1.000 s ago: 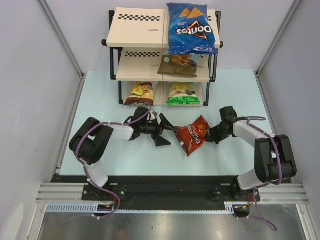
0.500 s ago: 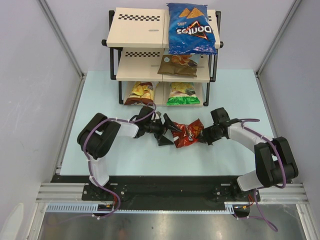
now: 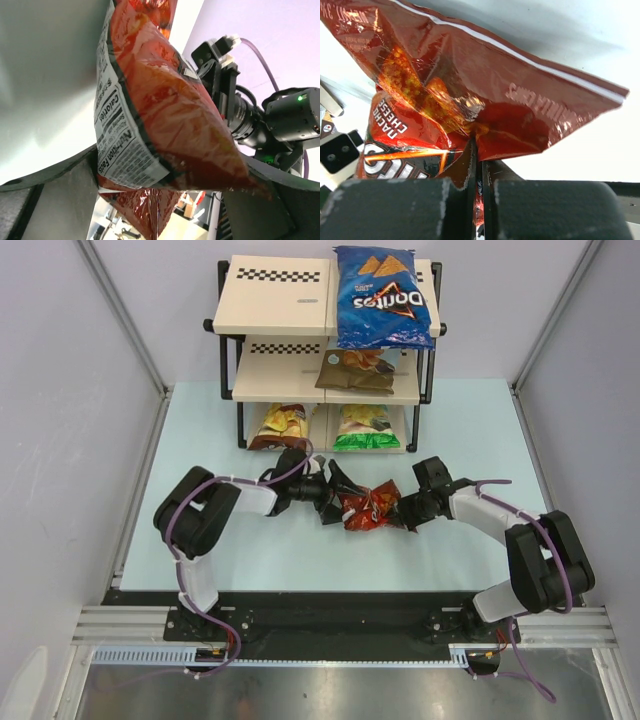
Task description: Place and organize the chips bags onto the shelf
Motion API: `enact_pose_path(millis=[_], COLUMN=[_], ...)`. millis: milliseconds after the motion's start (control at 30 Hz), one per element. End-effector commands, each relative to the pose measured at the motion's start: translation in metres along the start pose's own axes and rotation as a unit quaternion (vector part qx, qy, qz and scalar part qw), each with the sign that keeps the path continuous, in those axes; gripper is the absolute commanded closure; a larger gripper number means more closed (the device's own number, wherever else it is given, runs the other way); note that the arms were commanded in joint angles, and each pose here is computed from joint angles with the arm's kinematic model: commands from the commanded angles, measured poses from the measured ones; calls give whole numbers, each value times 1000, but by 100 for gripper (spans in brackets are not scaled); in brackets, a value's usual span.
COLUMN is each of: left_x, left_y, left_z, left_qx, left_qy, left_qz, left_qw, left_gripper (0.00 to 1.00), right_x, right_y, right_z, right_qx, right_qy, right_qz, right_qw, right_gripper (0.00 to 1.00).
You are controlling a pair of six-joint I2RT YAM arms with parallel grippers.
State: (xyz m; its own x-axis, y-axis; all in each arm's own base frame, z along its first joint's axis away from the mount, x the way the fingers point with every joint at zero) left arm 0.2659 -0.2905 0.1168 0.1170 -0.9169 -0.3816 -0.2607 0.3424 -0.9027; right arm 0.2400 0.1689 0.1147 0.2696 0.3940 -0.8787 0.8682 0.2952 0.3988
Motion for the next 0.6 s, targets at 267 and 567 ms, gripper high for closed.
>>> enact_pose_path(millis=[267,567], left_x=[-2,14], left_y=[-26,2], left_z=[-1,-10], left_qx=[44,-15], left_qy=[37,60], left_qz=[-30,-25], left_qw=[998,998], left_gripper=[5,10], right_x=[16,2], right_y=[5,21], right_z=[-10,-15], right_qx=[20,50], right_qy=[23,36], right_qz=[2,42], right_qw=[1000,997], right_gripper=[100,100])
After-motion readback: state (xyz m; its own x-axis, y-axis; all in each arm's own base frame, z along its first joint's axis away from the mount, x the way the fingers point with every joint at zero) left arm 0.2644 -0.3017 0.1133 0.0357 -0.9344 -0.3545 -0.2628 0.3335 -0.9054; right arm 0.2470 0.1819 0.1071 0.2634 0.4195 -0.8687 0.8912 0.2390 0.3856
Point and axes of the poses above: each gripper's point midway between its finger pads, its own x axis out along the fingers, its own y axis along the line the jaws close on, z = x × y, the point moved 7 cm from there along -x, back along the fingers, and after that the axes turned 3 degrees about x, right-handed, at the moved point
